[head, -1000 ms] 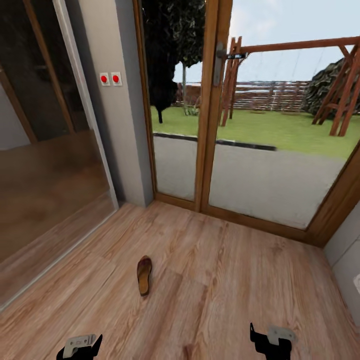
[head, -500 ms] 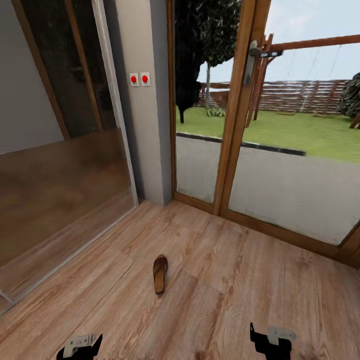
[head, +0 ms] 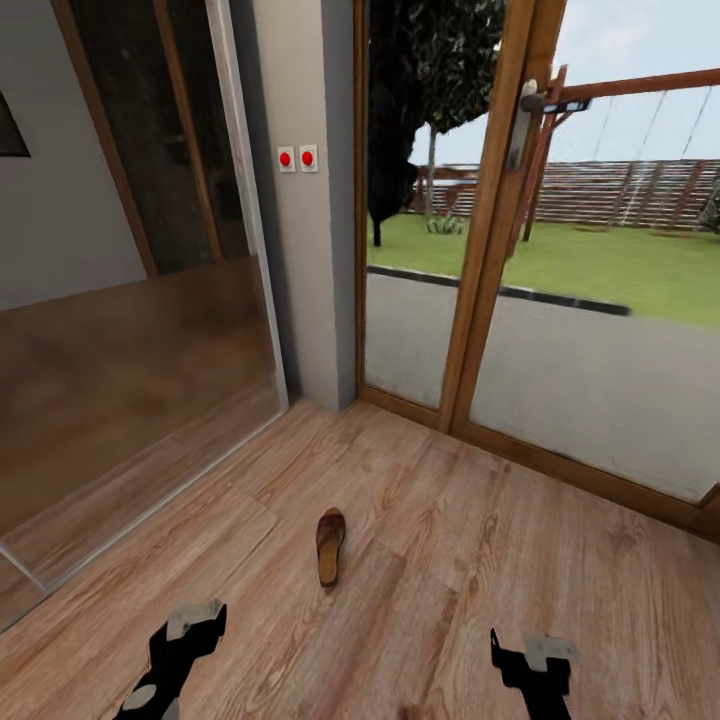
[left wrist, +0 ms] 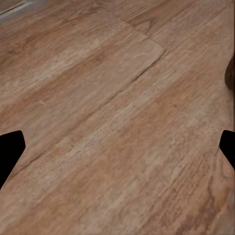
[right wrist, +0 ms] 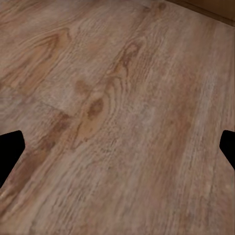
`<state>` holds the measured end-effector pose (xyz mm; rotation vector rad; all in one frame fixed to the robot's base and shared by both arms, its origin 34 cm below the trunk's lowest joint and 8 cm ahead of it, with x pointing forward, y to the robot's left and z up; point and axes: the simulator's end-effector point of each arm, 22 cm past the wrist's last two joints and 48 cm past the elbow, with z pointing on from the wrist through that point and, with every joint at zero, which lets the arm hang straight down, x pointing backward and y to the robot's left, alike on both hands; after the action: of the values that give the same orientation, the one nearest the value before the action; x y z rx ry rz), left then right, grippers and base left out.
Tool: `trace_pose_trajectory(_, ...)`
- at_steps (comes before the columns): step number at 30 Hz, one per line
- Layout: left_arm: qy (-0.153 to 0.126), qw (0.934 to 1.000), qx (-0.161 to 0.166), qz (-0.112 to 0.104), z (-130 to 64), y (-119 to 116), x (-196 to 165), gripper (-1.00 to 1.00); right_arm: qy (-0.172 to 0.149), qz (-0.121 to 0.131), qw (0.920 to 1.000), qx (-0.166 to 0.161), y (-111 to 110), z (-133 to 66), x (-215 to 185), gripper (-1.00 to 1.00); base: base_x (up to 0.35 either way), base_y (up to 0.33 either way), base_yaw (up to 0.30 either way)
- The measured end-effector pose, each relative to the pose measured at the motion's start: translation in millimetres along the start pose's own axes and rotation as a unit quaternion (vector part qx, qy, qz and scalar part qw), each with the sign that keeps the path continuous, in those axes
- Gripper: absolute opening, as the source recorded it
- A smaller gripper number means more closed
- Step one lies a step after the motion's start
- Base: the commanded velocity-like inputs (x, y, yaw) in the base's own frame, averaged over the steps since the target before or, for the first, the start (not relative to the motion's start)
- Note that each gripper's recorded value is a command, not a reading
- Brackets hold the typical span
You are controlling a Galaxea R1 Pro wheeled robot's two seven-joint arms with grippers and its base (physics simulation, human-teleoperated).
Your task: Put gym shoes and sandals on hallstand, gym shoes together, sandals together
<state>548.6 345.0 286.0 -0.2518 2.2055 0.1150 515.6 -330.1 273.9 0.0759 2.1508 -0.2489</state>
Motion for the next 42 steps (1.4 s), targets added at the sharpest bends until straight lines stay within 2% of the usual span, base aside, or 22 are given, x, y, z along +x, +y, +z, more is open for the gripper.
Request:
trace_pose_trajectory(3, 0.007, 1.0000, 0.002, -0.002, 9.8, -9, -15, 1.00, -0.028, -0.007, 0.9995, -0.008, 5, 8.1, -27, 1.00, 0.000, 0.000, 0.002)
trace_pose_trajectory(4, 0.019, 0.9998, 0.005, -0.003, 19.9, -17, -30, 1.00, -0.051, -0.017, 0.9984, -0.014, 10, 19.6, -62, 1.00, 0.000, 0.000, 0.000)
trace_pose_trajectory(5, 0.020, 0.9998, 0.005, -0.004, 21.7, -19, -33, 1.00, -0.055, -0.018, 0.9982, -0.014, 10, 22.4, -71, 1.00, 0.000, 0.000, 0.000)
trace_pose_trajectory(9, 0.024, 0.9997, 0.006, -0.004, 24.5, -21, -38, 1.00, -0.043, -0.024, 0.9987, -0.013, 11, 30.0, -87, 1.00, 0.000, 0.000, 0.000)
trace_pose_trajectory(12, 0.024, 0.9997, 0.007, -0.002, 25.6, -22, -40, 1.00, -0.022, -0.031, 0.9992, -0.011, 12, 36.5, -104, 1.00, 0.000, 0.000, 0.000)
trace_pose_trajectory(24, 0.022, 0.9997, 0.008, 0.001, 25.3, -21, -42, 1.00, -0.010, -0.034, 0.9992, -0.017, 16, 37.4, -107, 1.00, 0.003, -0.001, 0.000)
trace_pose_trajectory(35, 0.026, 0.9996, 0.008, 0.003, 23.6, -20, -37, 1.00, -0.009, -0.035, 0.9972, -0.066, 35, 35.9, -106, 1.00, 0.233, -0.121, 0.000)
trace_pose_trajectory(42, 0.026, 0.9996, 0.011, 0.008, 23.5, -23, -37, 1.00, -0.010, -0.035, 0.9971, -0.067, 36, 35.9, -107, 1.00, 0.246, -0.181, 0.000)
